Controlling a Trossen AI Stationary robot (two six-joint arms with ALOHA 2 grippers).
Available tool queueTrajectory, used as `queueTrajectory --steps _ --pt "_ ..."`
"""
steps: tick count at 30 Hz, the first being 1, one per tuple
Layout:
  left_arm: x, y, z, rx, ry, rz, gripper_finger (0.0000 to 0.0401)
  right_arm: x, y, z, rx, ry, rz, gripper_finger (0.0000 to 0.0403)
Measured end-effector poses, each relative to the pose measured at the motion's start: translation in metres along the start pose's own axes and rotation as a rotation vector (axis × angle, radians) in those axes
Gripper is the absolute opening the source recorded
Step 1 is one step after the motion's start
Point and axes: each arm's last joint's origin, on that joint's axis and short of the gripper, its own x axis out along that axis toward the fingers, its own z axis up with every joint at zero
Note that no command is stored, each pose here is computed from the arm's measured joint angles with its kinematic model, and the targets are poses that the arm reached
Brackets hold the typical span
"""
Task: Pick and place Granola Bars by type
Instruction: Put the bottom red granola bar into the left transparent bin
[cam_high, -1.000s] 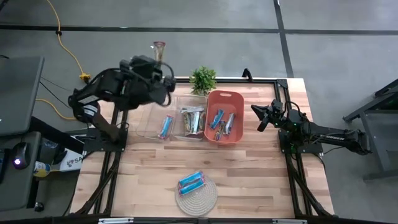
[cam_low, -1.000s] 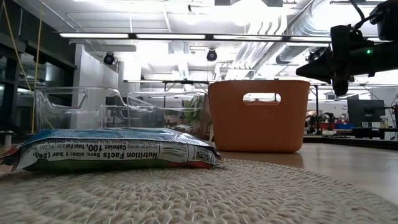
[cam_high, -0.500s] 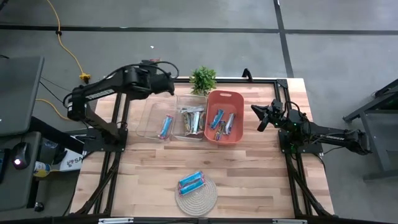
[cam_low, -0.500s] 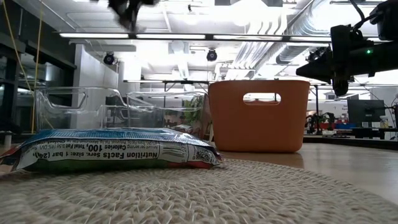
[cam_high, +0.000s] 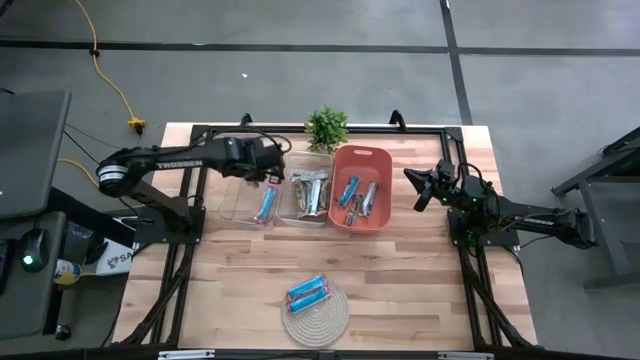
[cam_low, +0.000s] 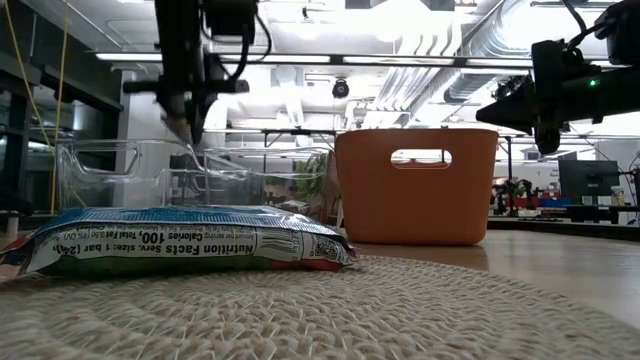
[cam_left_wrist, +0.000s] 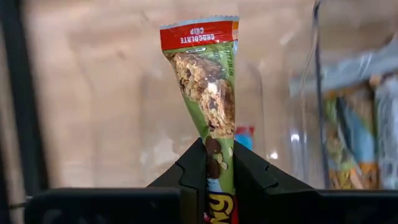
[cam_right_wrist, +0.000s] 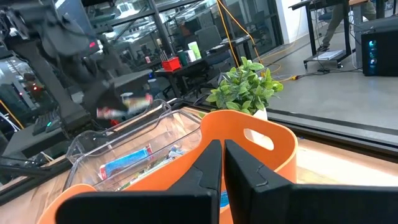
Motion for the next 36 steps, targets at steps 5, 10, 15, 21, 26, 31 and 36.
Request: queueTrajectory --steps 5,10,15,21,26,31,36 --pt "0.029 0.0 -0.018 -0.004 0.109 -0.065 0.005 0.0 0.0 0.0 0.0 0.0 0.0 0.0" --pt "0.043 -0.001 -0.026 0.01 0.163 -0.126 0.005 0.0 0.0 0.0 0.0 0.0 0.0 0.0" --pt "0.05 0.004 -0.032 0.018 0.17 -0.099 0.005 0.0 0.0 0.0 0.0 0.0 0.0 0.0" --pt "0.059 0.01 -0.039 0.015 0.186 -0.079 0.005 0.0 0.0 0.0 0.0 0.0 0.0 0.0" --pt "0.064 0.014 -0.044 0.013 0.208 -0.061 0.0056 0.0 0.0 0.0 0.0 0.0 0.0 0.0" --pt "0.065 0.013 -0.045 0.034 0.216 -0.072 0.0093 0.0 0.0 0.0 0.0 0.0 0.0 0.0" --pt "0.065 0.013 -0.045 0.039 0.217 -0.075 0.0146 0.0 0.0 0.0 0.0 0.0 0.0 0.0"
